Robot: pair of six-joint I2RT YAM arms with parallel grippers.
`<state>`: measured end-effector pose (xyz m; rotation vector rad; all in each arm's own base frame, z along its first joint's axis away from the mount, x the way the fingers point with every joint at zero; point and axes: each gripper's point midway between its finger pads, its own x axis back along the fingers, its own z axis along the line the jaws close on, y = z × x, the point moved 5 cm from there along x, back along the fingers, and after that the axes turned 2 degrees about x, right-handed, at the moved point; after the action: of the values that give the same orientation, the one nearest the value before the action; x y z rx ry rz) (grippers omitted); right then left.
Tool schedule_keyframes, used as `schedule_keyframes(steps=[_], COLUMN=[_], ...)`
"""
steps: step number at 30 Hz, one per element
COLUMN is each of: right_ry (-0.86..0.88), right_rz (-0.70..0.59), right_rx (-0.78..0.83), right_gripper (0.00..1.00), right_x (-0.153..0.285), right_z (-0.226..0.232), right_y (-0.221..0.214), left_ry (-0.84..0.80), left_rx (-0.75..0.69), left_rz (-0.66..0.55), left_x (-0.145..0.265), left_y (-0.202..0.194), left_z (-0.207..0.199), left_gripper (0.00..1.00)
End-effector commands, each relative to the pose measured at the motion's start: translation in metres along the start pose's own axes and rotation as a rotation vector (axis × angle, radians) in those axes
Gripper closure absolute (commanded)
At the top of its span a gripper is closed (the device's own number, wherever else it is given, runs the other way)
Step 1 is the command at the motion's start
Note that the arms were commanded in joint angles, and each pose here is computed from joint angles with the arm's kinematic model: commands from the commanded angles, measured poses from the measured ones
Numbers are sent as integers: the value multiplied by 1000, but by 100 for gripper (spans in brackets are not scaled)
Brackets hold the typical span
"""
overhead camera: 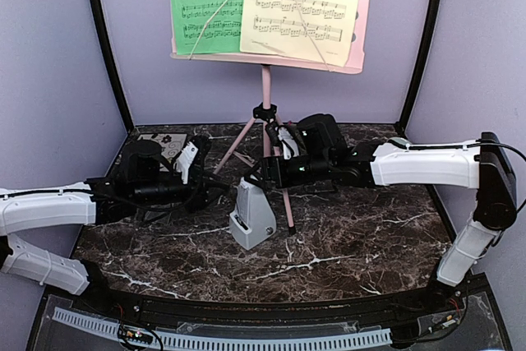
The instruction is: Set up the instrument practice props
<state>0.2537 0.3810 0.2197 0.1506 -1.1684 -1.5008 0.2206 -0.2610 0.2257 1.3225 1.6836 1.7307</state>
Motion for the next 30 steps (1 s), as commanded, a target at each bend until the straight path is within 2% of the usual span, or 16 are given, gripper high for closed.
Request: schedule_keyframes(steps=[1, 3, 9, 14, 15, 16, 30], right_ry=[-122, -119, -115, -112, -111, -112, -124], right_rz=[159, 160, 158, 157, 158, 158, 169], right_rx=[-7, -5, -5, -2, -1, 1, 32], right_gripper=[23, 23, 23, 23, 23, 23, 23], right_x=[-11, -11, -11, -12, -12, -12, -13], right_z=[-28, -27, -27, -27, -26, -26, -28], right_y=[-41, -41, -40, -40, -40, -39, -38], left_ry=[12, 13, -90, -84, -80, -73, 165], left_rx=[11, 16, 46, 48, 47, 48, 168], left_rz=[32, 46, 52, 61, 62, 65, 77], left_x=[8, 8, 0, -12, -14, -16, -35], left_y=[-11, -14, -16, -15, -15, -15, -16], left_z=[2, 2, -9, -8, -8, -6, 37], left_gripper=[56, 51, 28, 22, 13, 11, 14])
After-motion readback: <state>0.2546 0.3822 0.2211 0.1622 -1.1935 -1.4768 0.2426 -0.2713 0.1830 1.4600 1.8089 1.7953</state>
